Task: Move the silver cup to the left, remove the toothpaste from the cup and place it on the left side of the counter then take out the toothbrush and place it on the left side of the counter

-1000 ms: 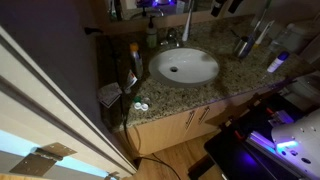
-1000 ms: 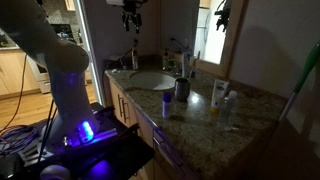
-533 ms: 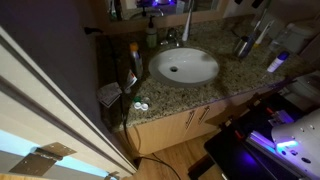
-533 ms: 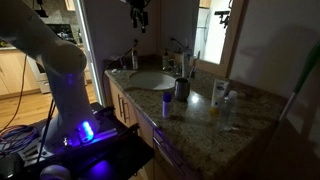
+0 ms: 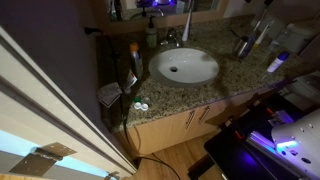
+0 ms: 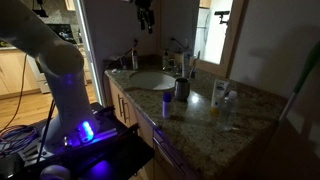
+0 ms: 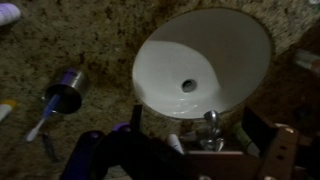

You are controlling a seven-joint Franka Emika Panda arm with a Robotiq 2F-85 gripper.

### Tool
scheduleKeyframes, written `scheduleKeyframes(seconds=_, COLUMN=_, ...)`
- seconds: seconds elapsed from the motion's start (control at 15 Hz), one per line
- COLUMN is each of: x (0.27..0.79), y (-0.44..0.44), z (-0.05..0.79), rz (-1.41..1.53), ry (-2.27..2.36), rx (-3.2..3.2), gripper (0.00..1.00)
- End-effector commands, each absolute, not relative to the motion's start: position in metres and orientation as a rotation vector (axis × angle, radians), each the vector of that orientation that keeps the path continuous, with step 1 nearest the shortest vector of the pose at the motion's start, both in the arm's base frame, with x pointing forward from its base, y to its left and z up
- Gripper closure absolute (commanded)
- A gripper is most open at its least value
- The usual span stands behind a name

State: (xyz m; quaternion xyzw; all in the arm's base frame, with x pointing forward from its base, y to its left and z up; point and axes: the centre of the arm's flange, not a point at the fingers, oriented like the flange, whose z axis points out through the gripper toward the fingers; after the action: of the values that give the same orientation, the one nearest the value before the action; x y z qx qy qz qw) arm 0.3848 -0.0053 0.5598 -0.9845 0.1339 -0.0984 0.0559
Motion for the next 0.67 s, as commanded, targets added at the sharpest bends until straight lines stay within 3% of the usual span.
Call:
scheduleKeyframes(seconds=0.0, x=0.354, y=-0.069, z=0.546, rz=-0.342, ry=0.638, rx=-3.062, gripper=0.00)
scheduleKeyframes(seconds=0.27, x=0.339, y=-0.135, z=0.519, rz=-0.251, ry=0.856, rx=-3.062, gripper=0.00)
scheduleKeyframes(seconds=0.6, x=0.346, y=-0.119, z=0.534, rz=-0.266, ry=0.794, rx=-3.082, gripper=0.00)
